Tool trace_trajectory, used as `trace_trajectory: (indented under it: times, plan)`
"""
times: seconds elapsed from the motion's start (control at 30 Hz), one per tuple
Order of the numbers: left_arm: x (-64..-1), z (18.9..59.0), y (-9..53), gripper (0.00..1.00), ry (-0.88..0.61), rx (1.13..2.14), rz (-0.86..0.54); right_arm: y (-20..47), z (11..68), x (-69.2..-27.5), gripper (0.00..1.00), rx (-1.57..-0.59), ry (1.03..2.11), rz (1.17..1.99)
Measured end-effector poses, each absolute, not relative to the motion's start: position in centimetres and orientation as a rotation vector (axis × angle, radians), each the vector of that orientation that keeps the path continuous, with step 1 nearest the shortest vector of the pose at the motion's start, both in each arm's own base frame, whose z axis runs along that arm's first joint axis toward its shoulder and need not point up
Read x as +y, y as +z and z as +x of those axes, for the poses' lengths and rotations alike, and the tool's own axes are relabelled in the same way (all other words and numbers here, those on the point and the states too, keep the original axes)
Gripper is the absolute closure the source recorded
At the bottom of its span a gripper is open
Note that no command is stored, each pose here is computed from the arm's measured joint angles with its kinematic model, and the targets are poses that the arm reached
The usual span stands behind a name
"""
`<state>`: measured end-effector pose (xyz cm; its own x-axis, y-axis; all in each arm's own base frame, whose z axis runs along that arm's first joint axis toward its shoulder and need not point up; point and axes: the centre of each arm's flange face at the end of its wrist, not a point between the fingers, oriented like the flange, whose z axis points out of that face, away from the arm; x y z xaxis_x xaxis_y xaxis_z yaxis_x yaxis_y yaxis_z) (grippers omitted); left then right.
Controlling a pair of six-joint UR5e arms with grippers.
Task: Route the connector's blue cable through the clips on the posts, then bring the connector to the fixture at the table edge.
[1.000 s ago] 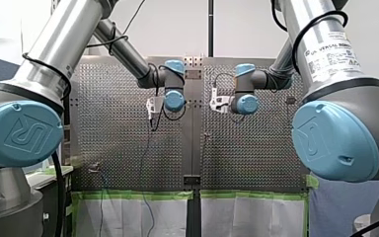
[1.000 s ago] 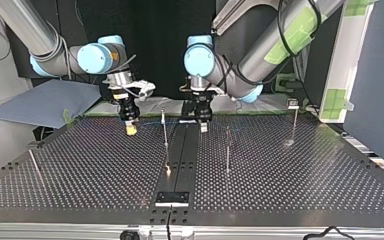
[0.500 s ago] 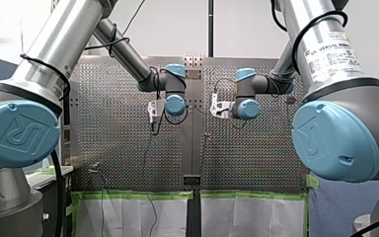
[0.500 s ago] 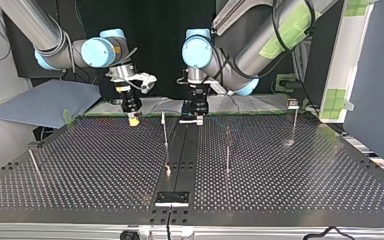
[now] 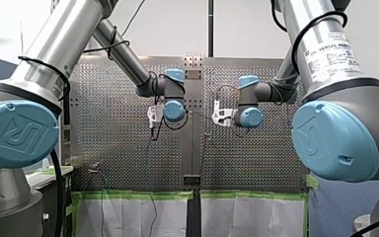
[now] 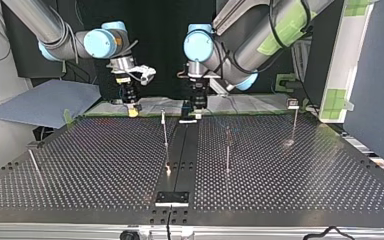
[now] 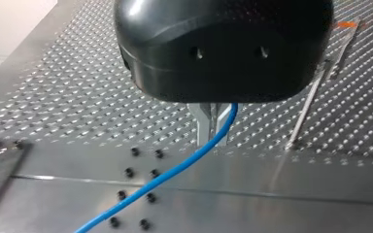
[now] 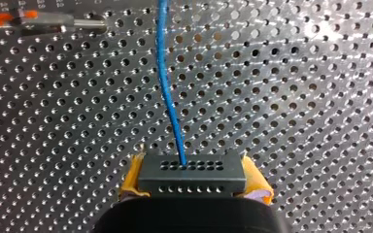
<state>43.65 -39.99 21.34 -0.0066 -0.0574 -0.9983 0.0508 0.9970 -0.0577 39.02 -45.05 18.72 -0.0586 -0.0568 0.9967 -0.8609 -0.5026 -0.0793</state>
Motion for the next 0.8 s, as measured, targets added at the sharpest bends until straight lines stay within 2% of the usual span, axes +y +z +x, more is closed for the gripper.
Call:
trace_trajectory:
  times: [0.33,0.8]
  plan:
    - [-40.7,43.9,16.2,1.00,-0.074,1.621,0.031,17.2,38.5,-44.8,1.00,-1.008,1.589,1.601]
    - [-41.7,43.0,12.9,1.00,-0.071,1.655,0.067,11.7,38.2,-44.6,1.00,-1.055,1.492,1.695]
